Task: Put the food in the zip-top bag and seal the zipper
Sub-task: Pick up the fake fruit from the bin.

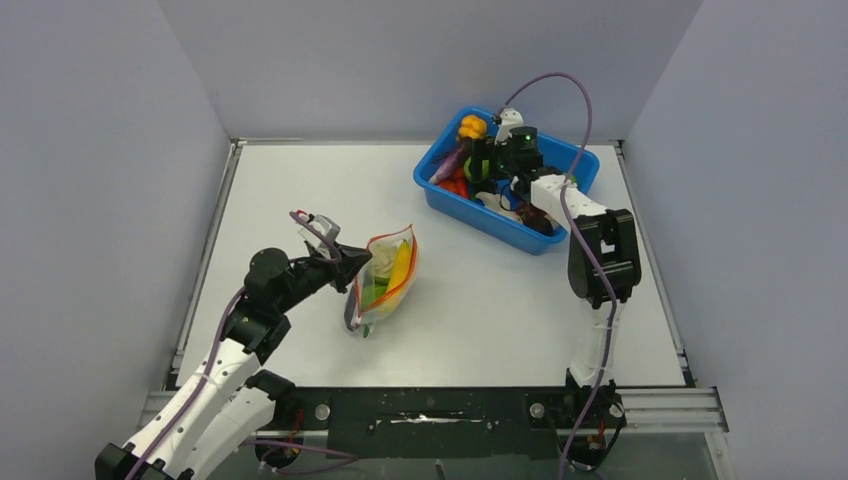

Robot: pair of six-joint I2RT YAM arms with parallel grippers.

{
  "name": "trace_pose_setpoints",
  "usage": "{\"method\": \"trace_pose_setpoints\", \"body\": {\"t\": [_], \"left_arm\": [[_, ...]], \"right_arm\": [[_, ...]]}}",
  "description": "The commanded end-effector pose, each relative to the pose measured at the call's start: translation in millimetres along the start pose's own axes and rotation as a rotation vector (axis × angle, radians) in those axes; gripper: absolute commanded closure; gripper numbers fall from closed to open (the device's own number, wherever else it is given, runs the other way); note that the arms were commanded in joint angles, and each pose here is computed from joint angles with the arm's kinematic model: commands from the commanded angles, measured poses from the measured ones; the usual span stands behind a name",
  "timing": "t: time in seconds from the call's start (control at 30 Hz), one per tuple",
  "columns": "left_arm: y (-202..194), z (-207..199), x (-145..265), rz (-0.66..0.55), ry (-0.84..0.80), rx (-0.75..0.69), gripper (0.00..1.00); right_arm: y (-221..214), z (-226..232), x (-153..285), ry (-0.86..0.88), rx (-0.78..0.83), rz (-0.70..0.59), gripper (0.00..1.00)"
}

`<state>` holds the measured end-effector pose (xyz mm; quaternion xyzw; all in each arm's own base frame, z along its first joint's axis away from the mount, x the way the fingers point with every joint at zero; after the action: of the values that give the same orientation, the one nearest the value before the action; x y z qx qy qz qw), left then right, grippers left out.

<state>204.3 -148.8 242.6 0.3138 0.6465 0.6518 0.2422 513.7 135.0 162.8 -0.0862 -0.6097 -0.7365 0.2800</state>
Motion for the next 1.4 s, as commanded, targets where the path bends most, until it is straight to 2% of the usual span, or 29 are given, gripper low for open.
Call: {"method": "trace_pose_setpoints", "body": {"t": [0.0,0.27,0.53,0.73,1.37], "left_arm": [[13.7,0.1,1.6,-0.060,-0.009,-0.043,1.00],[13.6,-0.1,1.7,-0.061,-0.010,-0.043,1.00],[13.6,0.5,1.7,-0.061,-0.007,-0.043,1.00],[13.6,0.7,1.7,-0.061,-0.005,-0.045,1.00],[11.8,2.0,1.5,-0.054,0.004,-0.042,1.00]], "right_arm": [[27.7,-4.1,-7.7,-0.026,0.009,-0.091,0.08],[18.2,0.5,-25.9,0.051,0.010,-0.052,0.09],[13.4,-1.3,-28.2,0.073,0.013,-0.040,0.21],[16.5,-2.9,-20.9,0.084,0.013,-0.054,0.32],[29.2,3.0,25.7,0.081,0.041,-0.092,0.41]]}}
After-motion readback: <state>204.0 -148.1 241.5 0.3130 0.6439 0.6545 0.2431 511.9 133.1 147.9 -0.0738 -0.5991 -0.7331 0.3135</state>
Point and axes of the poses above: each gripper's point midway between its finger pads, its own x axis back along the fingers, its own z axis along the line the jaws close on, y = z × x, the point moved 6 cm from there along x, back along the fingers, and after that the axes turned 10 degrees about -x, right-handed, at the moved point
